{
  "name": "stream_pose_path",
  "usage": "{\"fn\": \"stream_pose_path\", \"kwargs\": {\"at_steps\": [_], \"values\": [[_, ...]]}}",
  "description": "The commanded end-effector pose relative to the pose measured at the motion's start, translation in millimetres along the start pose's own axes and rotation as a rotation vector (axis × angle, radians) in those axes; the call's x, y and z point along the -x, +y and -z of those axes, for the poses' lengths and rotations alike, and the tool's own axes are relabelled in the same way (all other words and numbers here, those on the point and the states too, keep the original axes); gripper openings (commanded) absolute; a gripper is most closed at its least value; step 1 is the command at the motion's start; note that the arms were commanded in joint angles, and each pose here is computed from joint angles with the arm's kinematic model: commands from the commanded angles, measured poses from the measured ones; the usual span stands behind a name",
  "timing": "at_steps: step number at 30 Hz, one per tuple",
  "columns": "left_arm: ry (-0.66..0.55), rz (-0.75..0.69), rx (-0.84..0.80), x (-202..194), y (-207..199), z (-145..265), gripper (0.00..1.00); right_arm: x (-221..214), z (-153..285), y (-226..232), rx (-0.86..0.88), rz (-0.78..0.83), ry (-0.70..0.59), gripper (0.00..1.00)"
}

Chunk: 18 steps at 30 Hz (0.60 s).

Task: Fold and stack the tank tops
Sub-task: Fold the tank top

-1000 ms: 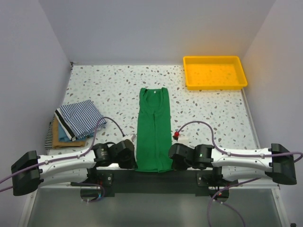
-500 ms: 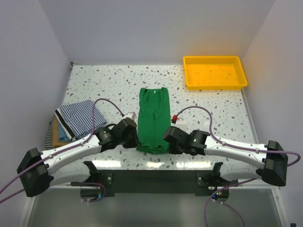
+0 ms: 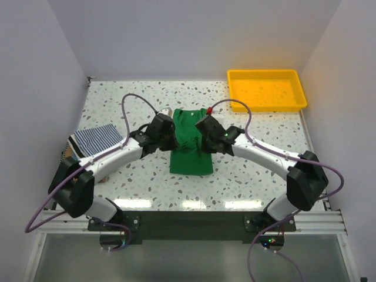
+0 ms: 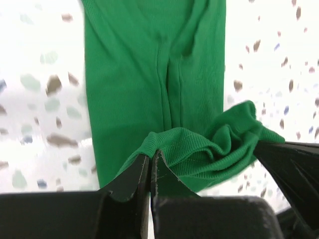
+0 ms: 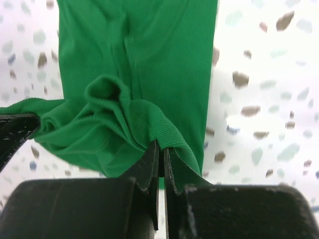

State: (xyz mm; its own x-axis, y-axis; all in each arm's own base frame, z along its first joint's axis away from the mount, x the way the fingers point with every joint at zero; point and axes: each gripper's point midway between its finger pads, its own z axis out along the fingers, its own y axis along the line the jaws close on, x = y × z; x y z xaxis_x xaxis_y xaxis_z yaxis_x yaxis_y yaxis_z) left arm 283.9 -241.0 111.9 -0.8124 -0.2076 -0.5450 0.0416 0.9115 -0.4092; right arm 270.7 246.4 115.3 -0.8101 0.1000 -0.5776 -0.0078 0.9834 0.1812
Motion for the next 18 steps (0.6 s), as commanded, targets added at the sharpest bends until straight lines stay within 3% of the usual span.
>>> {"fn": "stream_pose_path", "kwargs": {"at_steps": [1, 5, 7, 8, 9, 10, 11, 12, 15, 18], "values": [[-0.11, -0.028, -0.037, 53, -13, -27, 0.0, 48, -19, 19, 0.048, 0.03, -0.066, 0.0], [-0.132, 0.004, -0.038, 78, -6, -59, 0.0, 80, -47, 13, 0.034, -0.006, -0.064, 0.03], [-0.13, -0.009, -0.048, 80, -2, -77, 0.04, 86, -63, 14, 0.035, -0.015, -0.044, 0.16], [-0.141, 0.0, -0.046, 90, -1, -79, 0.18, 94, -67, 12, 0.03, -0.03, -0.046, 0.22], [-0.134, 0.008, -0.036, 91, 3, -83, 0.25, 95, -70, 10, 0.025, -0.033, -0.039, 0.39], [-0.136, 0.013, -0.034, 94, 4, -84, 0.3, 96, -72, 8, 0.017, -0.033, -0.038, 0.45], [-0.161, 0.021, -0.031, 103, 7, -80, 0.46, 100, -70, 6, 0.015, -0.036, -0.051, 0.49], [-0.183, 0.025, -0.033, 109, 6, -75, 0.52, 102, -68, 5, 0.013, -0.035, -0.058, 0.55], [-0.247, 0.027, -0.05, 130, -1, -51, 0.62, 111, -57, -3, -0.014, -0.033, -0.093, 0.58], [-0.244, 0.045, -0.059, 127, -4, -33, 0.6, 108, -45, -4, 0.004, -0.03, -0.102, 0.5]]}}
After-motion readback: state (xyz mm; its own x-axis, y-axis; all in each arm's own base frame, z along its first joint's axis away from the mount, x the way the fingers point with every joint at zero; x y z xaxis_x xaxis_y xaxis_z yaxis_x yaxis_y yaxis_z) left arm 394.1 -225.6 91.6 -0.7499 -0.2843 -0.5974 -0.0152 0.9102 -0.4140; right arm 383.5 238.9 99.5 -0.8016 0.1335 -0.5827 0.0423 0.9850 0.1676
